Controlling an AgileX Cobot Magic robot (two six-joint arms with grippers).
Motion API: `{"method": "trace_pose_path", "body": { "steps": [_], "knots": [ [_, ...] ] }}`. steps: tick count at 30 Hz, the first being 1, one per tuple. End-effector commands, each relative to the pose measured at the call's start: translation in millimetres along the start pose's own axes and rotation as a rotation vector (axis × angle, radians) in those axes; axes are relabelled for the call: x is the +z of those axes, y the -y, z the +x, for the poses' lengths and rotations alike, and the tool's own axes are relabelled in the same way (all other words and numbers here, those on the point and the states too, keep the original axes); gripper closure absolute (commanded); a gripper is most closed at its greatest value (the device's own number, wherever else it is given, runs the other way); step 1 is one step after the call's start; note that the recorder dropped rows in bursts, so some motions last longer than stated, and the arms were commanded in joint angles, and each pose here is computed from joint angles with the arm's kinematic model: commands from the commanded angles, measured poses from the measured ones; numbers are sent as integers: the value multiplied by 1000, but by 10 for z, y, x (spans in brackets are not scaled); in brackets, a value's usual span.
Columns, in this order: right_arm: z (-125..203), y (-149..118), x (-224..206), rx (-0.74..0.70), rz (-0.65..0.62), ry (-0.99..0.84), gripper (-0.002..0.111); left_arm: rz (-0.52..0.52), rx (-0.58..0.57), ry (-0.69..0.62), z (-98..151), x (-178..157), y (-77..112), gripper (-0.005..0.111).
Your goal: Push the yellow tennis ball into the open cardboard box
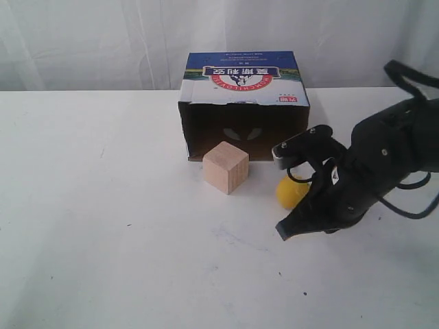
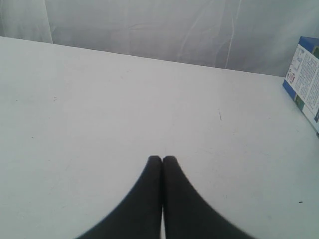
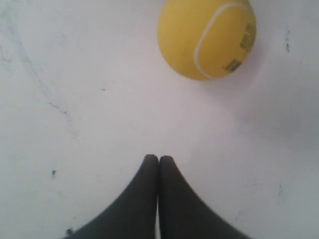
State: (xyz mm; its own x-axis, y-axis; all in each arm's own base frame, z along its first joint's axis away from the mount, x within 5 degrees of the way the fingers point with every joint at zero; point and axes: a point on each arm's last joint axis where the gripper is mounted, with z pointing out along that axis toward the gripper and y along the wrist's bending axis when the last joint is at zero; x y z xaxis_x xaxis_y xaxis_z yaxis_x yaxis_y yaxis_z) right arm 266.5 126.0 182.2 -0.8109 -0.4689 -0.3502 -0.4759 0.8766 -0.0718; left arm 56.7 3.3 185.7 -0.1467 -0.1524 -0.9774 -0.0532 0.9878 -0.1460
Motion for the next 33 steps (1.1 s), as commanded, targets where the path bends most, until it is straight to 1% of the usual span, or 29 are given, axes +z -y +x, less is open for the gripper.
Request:
{"method": "trace_pose_path", "body": {
  "steps": [1,3,5,6,7,9,10,12,14,22,27,30,33],
  "knots": [
    [-138,200,387,-23,45,43,108,-1,-3,5,6,1,-1,107],
    [-330,308,588,1,53,81,108,-1,-3,5,6,1,-1,107],
    [-627,399,611,16,67,140,108,-1,-3,5,6,1,-1,107],
    [-828,439,493,10,81,179,108,-1,-3,5,6,1,-1,107],
    [-1016,482,285,-1,99,219,108,-1,-3,5,6,1,-1,107],
    [-1218,448,-133,-7,113,274,108,-1,-3,5,6,1,-1,107],
    [-1229,433,-307,-17,124,291,108,-1,-3,5,6,1,-1,107],
    [-1141,414,-494,-30,135,304,108,-1,-3,5,6,1,-1,107],
    [-1009,373,-529,-21,126,294,108,-1,-3,5,6,1,-1,107],
    [-392,260,-477,96,65,293,108,-1,-3,5,6,1,-1,107],
    [-39,190,-663,219,11,413,108,-1,-3,5,6,1,-1,107],
    [285,143,-797,258,-12,470,108,-1,-3,5,6,1,-1,107],
    [498,109,-834,286,-30,502,108,-1,-3,5,6,1,-1,107]
  ]
}}
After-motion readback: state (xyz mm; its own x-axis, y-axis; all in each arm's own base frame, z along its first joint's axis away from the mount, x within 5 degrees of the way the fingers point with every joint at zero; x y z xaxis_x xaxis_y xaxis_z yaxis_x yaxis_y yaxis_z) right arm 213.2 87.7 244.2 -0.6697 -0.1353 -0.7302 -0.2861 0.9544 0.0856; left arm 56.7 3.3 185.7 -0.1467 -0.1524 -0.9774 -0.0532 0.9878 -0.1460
